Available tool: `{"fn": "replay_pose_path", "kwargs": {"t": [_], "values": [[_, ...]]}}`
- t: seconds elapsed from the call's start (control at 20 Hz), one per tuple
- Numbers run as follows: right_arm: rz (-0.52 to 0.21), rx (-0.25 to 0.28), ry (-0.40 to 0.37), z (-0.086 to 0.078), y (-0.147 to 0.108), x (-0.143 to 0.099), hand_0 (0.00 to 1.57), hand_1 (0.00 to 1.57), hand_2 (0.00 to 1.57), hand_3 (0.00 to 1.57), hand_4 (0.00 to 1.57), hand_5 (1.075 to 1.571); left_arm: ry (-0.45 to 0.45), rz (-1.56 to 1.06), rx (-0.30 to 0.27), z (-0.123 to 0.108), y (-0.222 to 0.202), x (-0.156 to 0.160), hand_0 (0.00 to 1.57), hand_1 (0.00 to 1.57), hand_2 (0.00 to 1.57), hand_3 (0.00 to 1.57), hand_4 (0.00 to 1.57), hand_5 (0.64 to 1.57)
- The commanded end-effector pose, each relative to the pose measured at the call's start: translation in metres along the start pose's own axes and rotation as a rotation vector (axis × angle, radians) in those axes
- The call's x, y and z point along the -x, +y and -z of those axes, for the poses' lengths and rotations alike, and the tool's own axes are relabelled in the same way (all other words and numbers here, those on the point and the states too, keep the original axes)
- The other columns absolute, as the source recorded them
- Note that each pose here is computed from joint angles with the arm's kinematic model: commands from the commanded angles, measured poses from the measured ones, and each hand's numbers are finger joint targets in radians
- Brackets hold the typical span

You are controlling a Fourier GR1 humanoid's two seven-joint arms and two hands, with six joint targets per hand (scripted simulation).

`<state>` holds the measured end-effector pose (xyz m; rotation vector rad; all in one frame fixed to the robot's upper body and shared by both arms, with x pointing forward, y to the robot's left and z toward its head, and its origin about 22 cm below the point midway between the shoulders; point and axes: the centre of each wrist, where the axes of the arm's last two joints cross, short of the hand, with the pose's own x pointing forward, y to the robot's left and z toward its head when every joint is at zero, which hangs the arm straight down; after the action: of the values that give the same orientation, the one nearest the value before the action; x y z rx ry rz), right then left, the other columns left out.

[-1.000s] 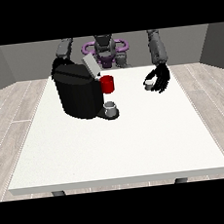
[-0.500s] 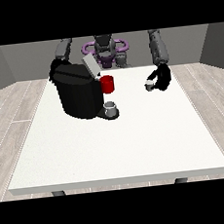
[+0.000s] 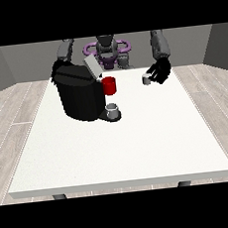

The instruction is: Insert the coffee pod into the coffee machine and close the lid

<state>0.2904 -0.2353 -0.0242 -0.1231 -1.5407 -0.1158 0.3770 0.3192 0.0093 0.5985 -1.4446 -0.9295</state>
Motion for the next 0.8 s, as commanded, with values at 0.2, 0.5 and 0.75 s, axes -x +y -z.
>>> {"fn": "replay_pose_path", "kwargs": {"t": [0.2,0.5,0.75], "values": [[-0.016,-0.059,0.003,0.003,0.005,-0.006,0.0,0.0,0.0,0.0,0.47,1.571,-0.091,0.003,0.006,0.023,0.03,-0.033,1.23,1.23,1.32,1.29,0.57,1.571],[0.024,-0.082,-0.042,0.014,0.008,-0.021,0.0,0.0,0.0,0.0,0.5,1.571,-0.097,0.011,-0.05,0.043,0.083,-0.065,1.25,1.25,1.33,1.29,0.56,1.571],[-0.001,-0.125,-0.097,0.012,0.025,-0.027,0.0,0.0,0.0,0.0,0.52,1.571,-0.09,0.028,-0.14,0.055,0.106,-0.093,1.26,1.26,1.33,1.28,0.54,1.571]]}}
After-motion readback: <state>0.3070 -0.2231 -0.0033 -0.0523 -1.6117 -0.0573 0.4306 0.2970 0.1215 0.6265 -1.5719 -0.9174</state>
